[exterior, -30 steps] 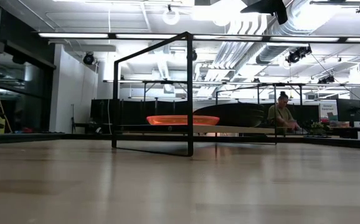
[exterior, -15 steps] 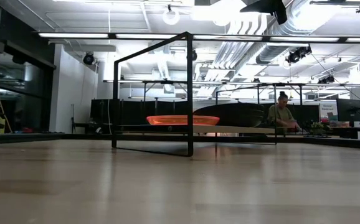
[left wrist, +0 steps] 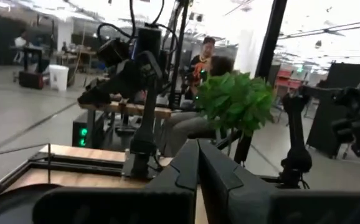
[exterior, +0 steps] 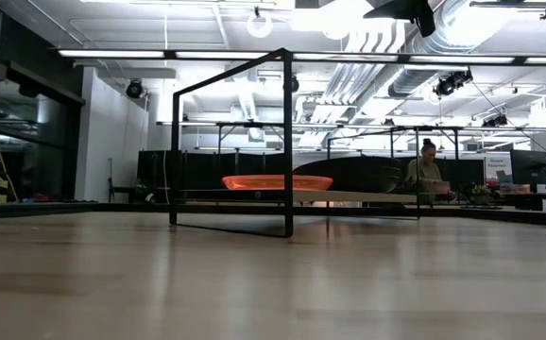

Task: Place and stack plates onto a shelf
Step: Return to Home Position

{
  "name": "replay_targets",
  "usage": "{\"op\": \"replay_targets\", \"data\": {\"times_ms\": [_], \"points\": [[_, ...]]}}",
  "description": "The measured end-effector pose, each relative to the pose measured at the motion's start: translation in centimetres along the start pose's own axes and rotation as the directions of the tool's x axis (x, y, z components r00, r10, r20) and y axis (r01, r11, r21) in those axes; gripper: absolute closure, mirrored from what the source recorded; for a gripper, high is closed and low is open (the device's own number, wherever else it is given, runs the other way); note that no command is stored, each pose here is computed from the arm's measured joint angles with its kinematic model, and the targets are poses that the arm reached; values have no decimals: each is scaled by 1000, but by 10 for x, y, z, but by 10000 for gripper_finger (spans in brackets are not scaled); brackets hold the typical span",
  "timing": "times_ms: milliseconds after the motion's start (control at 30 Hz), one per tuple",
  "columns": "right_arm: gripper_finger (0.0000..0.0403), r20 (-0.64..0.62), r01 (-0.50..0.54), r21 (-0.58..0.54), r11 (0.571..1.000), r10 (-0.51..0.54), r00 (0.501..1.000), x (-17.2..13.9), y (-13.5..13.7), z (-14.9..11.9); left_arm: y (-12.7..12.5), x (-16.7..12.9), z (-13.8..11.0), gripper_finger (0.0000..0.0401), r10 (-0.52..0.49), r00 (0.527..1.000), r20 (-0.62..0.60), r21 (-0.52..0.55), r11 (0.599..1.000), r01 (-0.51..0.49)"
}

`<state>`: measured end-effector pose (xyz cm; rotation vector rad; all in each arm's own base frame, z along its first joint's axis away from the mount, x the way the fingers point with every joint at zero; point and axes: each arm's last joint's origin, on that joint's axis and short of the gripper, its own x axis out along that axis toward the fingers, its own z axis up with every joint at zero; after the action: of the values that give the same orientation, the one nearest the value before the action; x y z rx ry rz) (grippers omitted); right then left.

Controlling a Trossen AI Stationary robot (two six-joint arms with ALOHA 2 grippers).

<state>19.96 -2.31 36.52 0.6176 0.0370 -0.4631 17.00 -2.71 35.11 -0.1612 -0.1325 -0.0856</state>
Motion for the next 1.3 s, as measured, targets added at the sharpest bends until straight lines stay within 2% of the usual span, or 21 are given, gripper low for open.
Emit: {"op": "replay_targets", "data": {"times_ms": [133,333,567,800,933,1167,1300], "points": [[165,0,-1,32,999,1,1000,0,0,0,3,-9,-24,401,-18,997,77,11,1000,17],[165,-5,-8,44,999,8,1000,0,0,0,20,-38,-49,401,-5,986,165,57,998,-5],[165,-10,-14,6,1000,14,1000,0,0,0,30,-66,-76,401,8,979,202,-36,999,0],[165,-55,-74,-26,997,72,996,0,2,-2,36,-78,-112,401,30,982,185,-84,996,-15],[165,-72,-97,-24,995,95,993,0,3,-2,39,-84,-129,401,21,973,230,-93,996,0],[165,-73,-99,-24,995,97,993,0,3,-2,39,-87,-131,401,10,972,234,-88,996,11],[165,-73,-99,-24,995,97,993,0,3,-2,39,-87,-135,401,15,981,196,-73,997,0]]}}
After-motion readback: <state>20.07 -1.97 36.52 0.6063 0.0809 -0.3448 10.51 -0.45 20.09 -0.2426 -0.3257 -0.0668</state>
